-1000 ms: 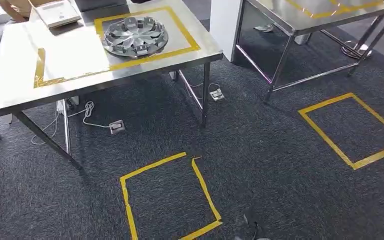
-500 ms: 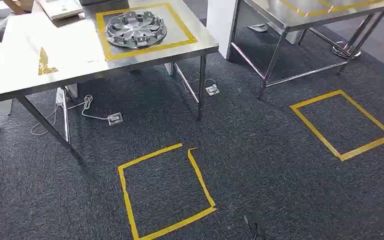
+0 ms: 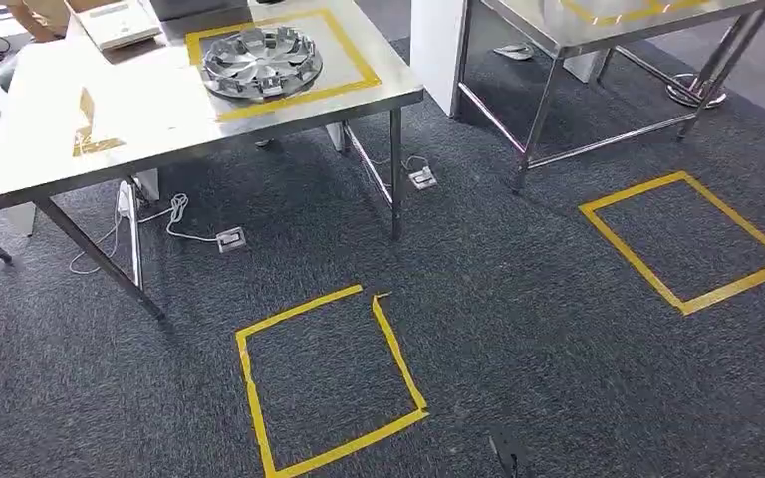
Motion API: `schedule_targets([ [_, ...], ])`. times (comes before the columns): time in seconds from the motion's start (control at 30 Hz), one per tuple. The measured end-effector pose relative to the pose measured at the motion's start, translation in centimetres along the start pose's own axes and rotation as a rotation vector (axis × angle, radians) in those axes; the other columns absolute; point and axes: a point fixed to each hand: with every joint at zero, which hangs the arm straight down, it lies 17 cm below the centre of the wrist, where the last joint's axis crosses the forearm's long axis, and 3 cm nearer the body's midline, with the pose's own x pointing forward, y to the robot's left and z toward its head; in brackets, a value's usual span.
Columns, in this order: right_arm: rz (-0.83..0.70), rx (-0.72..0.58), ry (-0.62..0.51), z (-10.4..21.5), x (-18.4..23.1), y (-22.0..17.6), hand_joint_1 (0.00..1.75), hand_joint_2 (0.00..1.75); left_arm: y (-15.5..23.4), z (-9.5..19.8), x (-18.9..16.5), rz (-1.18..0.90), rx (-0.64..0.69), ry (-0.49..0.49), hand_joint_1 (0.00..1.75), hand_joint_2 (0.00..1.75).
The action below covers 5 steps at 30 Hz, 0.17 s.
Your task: Take the parts from the cabinet and place them on the table.
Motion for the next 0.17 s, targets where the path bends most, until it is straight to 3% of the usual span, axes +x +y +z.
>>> schedule_targets([
  [0.17,0.029,-0.016,-0.065,0.03,0.4,-0.46,0.0,1.75,-0.53,0.26,-0.69,0.033,-0.031,-0.018,0.0,1.75],
])
